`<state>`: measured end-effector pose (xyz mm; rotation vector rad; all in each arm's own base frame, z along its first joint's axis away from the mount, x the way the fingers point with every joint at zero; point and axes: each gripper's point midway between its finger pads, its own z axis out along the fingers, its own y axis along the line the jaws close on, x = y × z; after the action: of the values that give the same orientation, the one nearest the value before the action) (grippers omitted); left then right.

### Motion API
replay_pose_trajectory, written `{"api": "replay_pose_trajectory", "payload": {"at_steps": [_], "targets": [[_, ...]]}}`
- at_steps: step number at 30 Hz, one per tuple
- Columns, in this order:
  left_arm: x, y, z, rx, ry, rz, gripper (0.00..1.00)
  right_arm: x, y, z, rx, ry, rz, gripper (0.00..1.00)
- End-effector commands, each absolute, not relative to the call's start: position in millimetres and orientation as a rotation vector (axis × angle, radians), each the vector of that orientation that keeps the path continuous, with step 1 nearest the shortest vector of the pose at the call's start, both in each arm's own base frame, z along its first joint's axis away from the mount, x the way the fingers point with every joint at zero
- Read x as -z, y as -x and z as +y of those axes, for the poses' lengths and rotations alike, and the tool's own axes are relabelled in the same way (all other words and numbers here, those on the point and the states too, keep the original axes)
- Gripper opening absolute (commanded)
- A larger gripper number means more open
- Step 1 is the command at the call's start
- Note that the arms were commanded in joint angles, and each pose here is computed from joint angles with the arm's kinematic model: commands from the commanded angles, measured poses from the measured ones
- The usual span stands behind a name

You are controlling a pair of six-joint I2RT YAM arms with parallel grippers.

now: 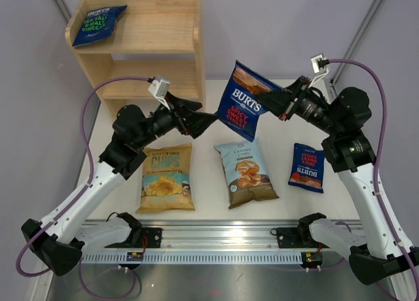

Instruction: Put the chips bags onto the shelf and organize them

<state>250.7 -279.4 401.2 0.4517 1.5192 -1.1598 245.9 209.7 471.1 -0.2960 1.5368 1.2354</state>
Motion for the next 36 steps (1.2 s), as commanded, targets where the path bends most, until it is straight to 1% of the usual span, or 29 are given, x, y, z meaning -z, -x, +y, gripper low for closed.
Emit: {"api": "replay_pose_trajectory", "payload": {"at_steps": [1, 2, 3, 5, 6, 8, 9, 11, 12, 15, 18, 19, 23, 24, 30, 33, 34, 35, 36], "targets": [[-439, -264, -251, 1.186, -0.133, 1.37, 0.99, -532, -229, 202, -1.266, 0.285, 1.293, 0.04], [-444, -259, -248, 1.219, -0.113, 1.34, 0.99, -534, -228, 202, -1.295, 0.263, 1.285, 0.04], [-463, -247, -244, 1.273, -0.117, 1.242, 0.99, -544, -225, 201, -1.308, 0.259, 1.235, 0.04], [-457, -238, -244, 1.361, -0.089, 1.216, 0.99, -551, -222, 201, -1.364, 0.234, 1.209, 0.04], [-471, -226, -241, 1.402, -0.109, 1.139, 0.99, -560, -219, 200, -1.382, 0.232, 1.168, 0.04], [-469, -217, -242, 1.464, -0.121, 1.102, 0.99, -567, -215, 200, -1.452, 0.205, 1.144, 0.04], [-482, -203, -239, 1.514, -0.156, 1.022, 0.99, -573, -214, 200, -1.476, 0.204, 1.111, 0.04], [-482, -197, -241, 1.549, -0.181, 0.989, 0.99, -579, -213, 202, -1.567, 0.173, 1.099, 0.04], [-489, -189, -238, 1.569, -0.204, 0.936, 0.99, -586, -212, 203, -1.595, 0.186, 1.053, 0.04], [-498, -179, -235, 1.588, -0.235, 0.849, 0.99, -589, -223, 209, -1.709, 0.146, 1.051, 0.04], [-507, -181, -236, 1.587, -0.24, 0.828, 0.99, -588, -228, 223, -1.829, 0.139, 1.048, 0.03], [-509, -182, -236, 1.584, -0.235, 0.829, 0.99, -591, -222, 231, -1.858, 0.166, 1.045, 0.03], [-518, -190, -242, 1.585, -0.24, 0.815, 0.99, -589, -223, 251, -1.889, 0.182, 1.059, 0.03], [-525, -190, -241, 1.594, -0.234, 0.805, 0.99, -590, -222, 253, -1.894, 0.181, 1.051, 0.03], [-522, -206, -243, 1.592, -0.164, 0.837, 0.99, -583, -228, 254, -1.898, 0.134, 1.044, 0.02], [-522, -203, -241, 1.606, -0.163, 0.811, 0.9, -581, -227, 256, -1.887, 0.138, 1.055, 0.02], [-523, -202, -240, 1.612, -0.161, 0.802, 0.86, -579, -228, 257, -1.883, 0.137, 1.056, 0.02], [-525, -201, -239, 1.618, -0.163, 0.788, 0.8, -575, -230, 259, -1.883, 0.131, 1.062, 0.02], [-526, -200, -238, 1.628, -0.159, 0.78, 0.77, -573, -230, 261, -1.885, 0.129, 1.059, 0.02]]}}
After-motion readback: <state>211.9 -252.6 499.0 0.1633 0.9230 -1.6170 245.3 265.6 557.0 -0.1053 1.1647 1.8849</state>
